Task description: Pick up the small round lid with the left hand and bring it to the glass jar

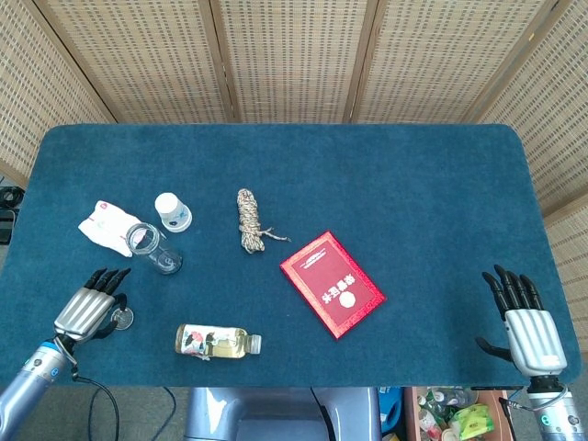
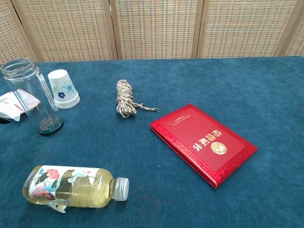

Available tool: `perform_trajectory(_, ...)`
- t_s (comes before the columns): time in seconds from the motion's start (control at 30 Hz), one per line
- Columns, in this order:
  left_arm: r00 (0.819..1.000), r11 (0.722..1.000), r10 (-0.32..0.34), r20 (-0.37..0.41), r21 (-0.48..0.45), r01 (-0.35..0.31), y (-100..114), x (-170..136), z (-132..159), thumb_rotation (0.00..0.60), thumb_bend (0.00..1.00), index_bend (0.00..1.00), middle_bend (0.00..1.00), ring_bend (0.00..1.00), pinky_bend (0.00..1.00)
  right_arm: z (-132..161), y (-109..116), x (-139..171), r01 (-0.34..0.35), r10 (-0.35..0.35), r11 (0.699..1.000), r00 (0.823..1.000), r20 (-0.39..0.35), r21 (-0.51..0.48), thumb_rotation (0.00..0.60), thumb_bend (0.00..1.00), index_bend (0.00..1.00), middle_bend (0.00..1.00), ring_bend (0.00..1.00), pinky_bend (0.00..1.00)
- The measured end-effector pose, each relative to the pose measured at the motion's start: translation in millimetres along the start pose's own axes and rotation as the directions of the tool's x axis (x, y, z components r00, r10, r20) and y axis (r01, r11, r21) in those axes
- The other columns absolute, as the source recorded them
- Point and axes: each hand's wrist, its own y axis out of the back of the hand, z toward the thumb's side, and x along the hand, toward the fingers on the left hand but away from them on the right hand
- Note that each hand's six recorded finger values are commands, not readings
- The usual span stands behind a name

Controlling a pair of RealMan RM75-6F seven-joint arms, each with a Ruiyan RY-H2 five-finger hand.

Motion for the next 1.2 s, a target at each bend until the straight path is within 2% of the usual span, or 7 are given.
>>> perform_trajectory(1.2, 1.0, 1.0, -0.006, -0.005, -0.001, 0.006, -5.1, 5.6, 4.0, 0.6, 0.41, 0.53, 0.0, 0.0, 0.0, 0.3, 0.1, 0.2, 0.0, 0.0, 1.0, 1.0, -0.001, -0.003, 0.6, 0.0, 0.0, 0.0, 0.0, 0.0)
